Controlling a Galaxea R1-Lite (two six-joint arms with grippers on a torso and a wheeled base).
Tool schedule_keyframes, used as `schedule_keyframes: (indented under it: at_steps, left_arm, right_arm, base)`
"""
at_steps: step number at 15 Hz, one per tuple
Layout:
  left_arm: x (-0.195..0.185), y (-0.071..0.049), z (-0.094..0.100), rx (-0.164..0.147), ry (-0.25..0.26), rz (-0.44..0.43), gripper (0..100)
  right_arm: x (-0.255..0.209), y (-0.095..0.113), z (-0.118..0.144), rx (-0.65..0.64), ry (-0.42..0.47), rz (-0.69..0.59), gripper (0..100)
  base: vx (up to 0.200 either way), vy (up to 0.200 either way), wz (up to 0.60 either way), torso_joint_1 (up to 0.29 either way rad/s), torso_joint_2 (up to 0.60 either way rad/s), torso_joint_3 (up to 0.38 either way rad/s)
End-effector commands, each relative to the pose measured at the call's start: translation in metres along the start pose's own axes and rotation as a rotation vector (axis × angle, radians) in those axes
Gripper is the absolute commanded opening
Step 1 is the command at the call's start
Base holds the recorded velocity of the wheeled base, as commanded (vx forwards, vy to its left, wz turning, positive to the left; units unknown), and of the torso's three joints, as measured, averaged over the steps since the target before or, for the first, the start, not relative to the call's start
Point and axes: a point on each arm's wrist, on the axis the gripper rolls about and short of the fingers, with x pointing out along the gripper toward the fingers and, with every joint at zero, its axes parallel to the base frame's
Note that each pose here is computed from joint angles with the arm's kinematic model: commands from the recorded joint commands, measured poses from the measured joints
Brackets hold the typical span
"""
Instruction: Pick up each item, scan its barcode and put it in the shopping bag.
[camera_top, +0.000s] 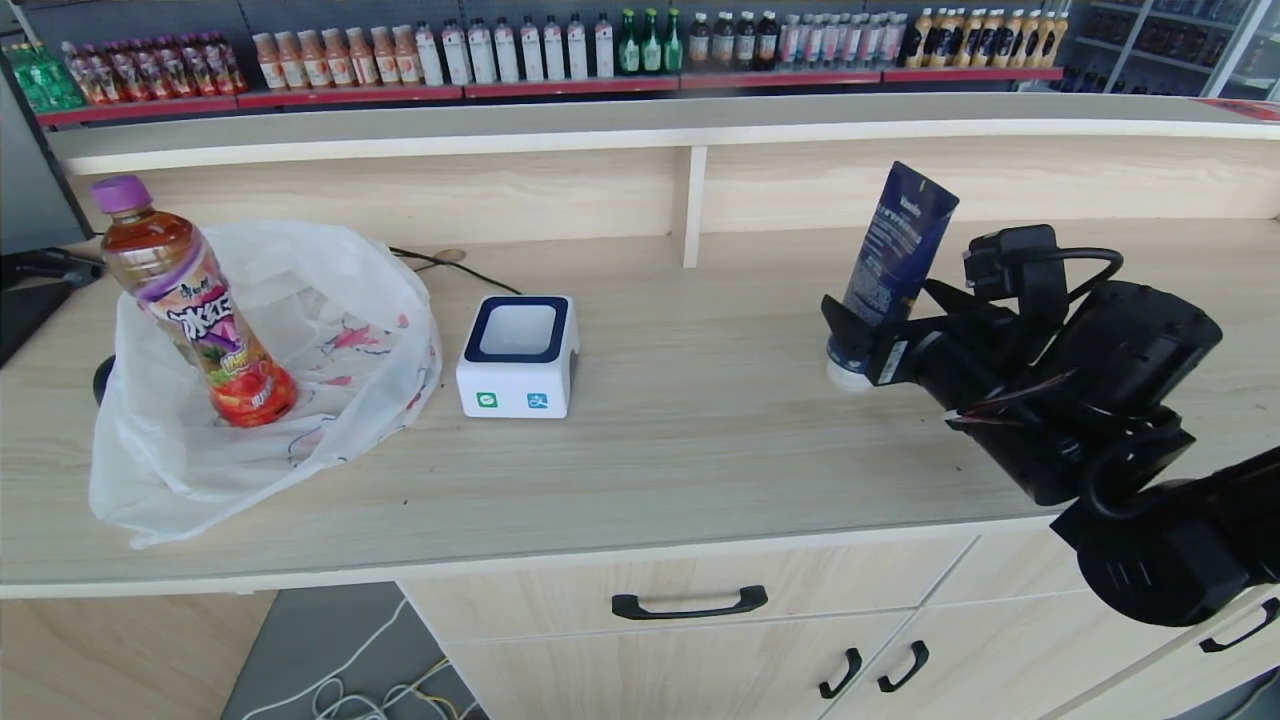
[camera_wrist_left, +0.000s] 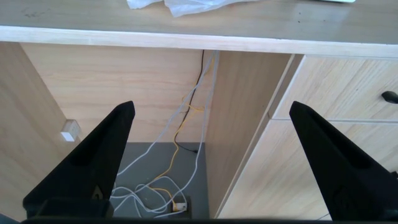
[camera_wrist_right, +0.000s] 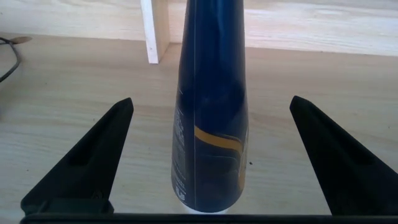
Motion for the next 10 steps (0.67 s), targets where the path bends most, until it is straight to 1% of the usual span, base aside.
schedule_keyframes:
  at_steps: [1, 10]
  left_arm:
    - [0.0, 0.0, 0.0, 0.0, 0.0, 0.0, 100]
    - [0.0, 0.0, 0.0, 0.0, 0.0, 0.003, 100]
  right_arm:
    - [0.0038, 0.0, -0.0041, -0.002, 0.007, -0.002, 100]
    - [0.0108, 0.0017, -0.009, -0.003, 0.01, -0.003, 100]
  base:
    - [0.0, 0.0, 0.0, 0.0, 0.0, 0.0]
    - [0.0, 0.0, 0.0, 0.0, 0.0, 0.0]
